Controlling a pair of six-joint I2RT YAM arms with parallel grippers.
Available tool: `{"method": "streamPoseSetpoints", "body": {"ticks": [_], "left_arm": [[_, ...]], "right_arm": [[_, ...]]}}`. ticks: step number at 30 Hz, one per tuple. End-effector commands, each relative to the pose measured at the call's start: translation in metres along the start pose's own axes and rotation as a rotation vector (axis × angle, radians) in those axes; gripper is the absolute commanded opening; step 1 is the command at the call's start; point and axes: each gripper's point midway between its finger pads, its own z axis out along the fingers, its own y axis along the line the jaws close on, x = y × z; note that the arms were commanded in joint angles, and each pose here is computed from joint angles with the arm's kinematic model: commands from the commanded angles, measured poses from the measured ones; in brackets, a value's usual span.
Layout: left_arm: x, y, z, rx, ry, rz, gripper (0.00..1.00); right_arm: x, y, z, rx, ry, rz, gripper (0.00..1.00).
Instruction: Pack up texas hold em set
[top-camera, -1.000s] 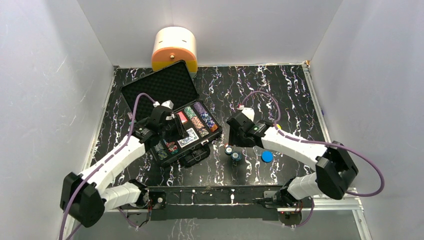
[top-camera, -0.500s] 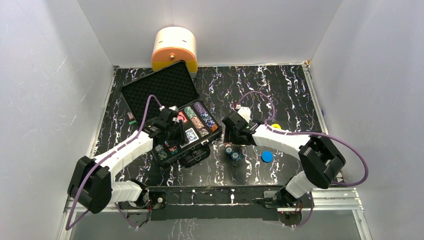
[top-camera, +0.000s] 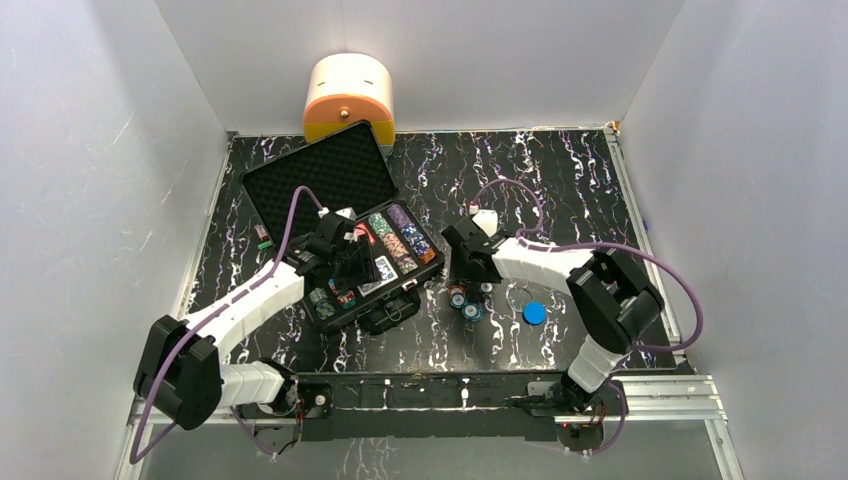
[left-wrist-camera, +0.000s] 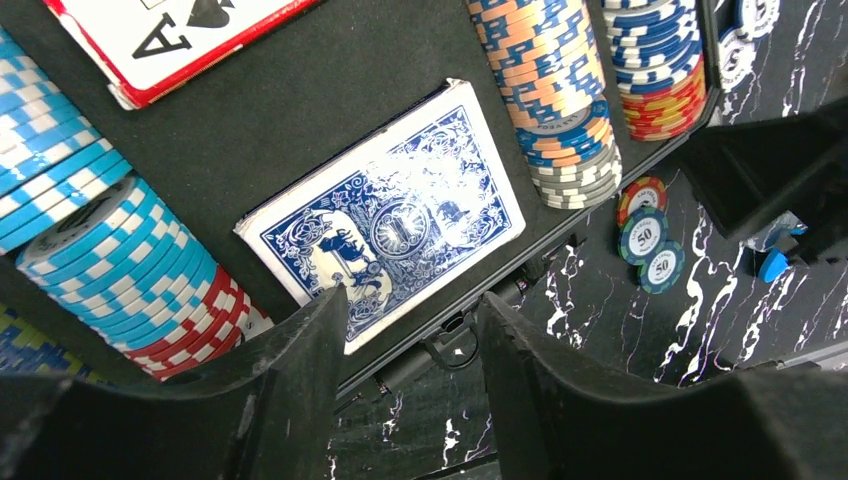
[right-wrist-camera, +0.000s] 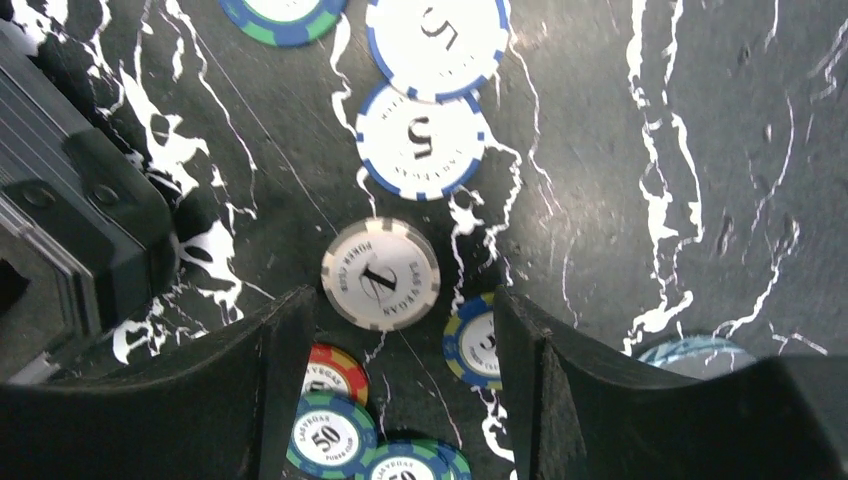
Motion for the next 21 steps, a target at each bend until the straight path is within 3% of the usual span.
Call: {"method": "streamPoseSetpoints", "body": {"ticks": [1,7,13,21], "left_arm": [[-0.025,-0.013,-0.024,0.037,-0.095,0.016,0.51],[-0.030,-0.014,-0.031,0.043,-0.125,0.010,0.61],[-0.033,-0.017,-0.039,0.063,-0.146,0.016,0.76],[-0.023,-0.046,-0.044,0.228,-0.086,0.064,0.98]], "right_arm": [[-0.023,0.012,0.004,0.000,-0.042,-0.064,0.72],[-0.014,0.004,0.016,0.045,0.016,-0.109,0.62],[-0.006,0.005,0.013,0.018,0.072,-0.118,0.39],[-0.039,0.038,-0.041,-0.204,-0.017,-0.006,0.38]]}}
